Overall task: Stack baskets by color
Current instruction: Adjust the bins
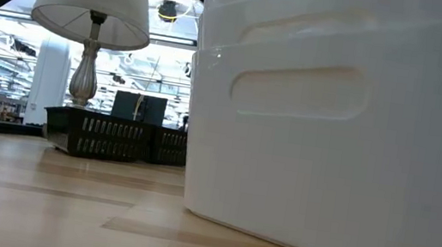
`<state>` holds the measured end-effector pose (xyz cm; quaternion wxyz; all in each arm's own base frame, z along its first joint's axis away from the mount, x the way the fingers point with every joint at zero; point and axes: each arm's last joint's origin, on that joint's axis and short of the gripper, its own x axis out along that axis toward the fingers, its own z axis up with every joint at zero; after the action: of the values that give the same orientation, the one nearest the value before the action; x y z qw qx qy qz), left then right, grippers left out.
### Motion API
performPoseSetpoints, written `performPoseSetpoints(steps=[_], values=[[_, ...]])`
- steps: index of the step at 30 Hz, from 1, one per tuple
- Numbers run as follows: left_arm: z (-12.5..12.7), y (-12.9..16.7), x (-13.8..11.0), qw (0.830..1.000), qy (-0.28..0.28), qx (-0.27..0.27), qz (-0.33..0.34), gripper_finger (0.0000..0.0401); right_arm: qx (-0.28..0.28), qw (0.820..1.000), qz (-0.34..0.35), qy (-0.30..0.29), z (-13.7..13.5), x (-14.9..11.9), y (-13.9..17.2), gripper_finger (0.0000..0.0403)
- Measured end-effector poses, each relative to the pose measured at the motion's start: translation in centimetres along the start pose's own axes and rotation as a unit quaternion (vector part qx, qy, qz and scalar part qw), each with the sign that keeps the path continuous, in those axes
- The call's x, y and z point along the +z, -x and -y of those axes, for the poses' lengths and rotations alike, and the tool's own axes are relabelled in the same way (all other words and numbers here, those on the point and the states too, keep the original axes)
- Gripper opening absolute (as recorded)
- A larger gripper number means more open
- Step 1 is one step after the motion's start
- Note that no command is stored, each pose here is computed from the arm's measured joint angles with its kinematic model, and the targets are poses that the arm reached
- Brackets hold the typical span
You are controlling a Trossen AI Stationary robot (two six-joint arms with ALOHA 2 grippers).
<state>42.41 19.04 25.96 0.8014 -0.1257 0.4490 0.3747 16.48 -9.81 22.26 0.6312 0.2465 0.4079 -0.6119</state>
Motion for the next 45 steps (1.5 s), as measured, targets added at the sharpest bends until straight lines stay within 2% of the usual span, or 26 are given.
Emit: performPoseSetpoints(steps=[2,4,9,12,19,28,31,33,35,39,45], values=[[1.2,1.6,1.0,0.993,0.018,-0.114,0.033,0.0000,-0.006,1.000,-0.001,-0.004,0.3,0.3,-0.2,0.0009],[2.5,2.4,1.2,0.982,0.022,-0.181,0.043,0.0000,-0.014,1.000,-0.003,-0.005,0.6,0.6,-0.5,0.0009],[4.8,2.0,-0.5,0.980,0.002,-0.201,0.016,0.0000,-0.025,1.000,-0.007,0.002,1.1,1.0,-0.9,0.0009],[5.1,1.1,-1.7,0.980,0.002,-0.197,-0.012,0.0000,-0.023,1.000,-0.002,0.003,1.2,1.3,-1.1,0.0009],[6.4,0.4,-2.6,0.974,0.020,-0.224,-0.003,0.0000,-0.004,1.000,0.016,-0.016,0.9,1.8,-1.3,0.0009],[8.3,0.4,-3.4,0.980,0.013,-0.198,0.019,0.0000,0.020,0.999,-0.004,-0.027,0.8,-0.1,-3.7,0.0009],[8.5,-0.1,-3.9,0.982,0.003,-0.188,0.002,0.0000,0.025,0.999,-0.008,-0.027,0.8,-0.2,-3.8,0.0009],[9.0,-1.1,-4.1,0.982,-0.001,-0.189,0.003,0.0000,0.027,0.999,-0.007,-0.028,0.7,-0.2,-3.8,0.0009],[9.0,-2.2,-5.2,0.985,-0.015,-0.166,-0.031,0.0000,0.030,0.999,-0.007,-0.029,0.7,-0.1,-3.8,0.0009],[9.4,-3.2,-5.2,0.988,-0.019,-0.153,-0.017,0.0000,0.031,0.999,-0.005,-0.031,0.7,-0.1,-3.8,0.0009],[8.7,-5.6,-5.7,0.994,-0.027,-0.099,-0.030,0.0000,0.031,0.999,-0.005,-0.031,0.6,-0.1,-3.8,0.0009]])
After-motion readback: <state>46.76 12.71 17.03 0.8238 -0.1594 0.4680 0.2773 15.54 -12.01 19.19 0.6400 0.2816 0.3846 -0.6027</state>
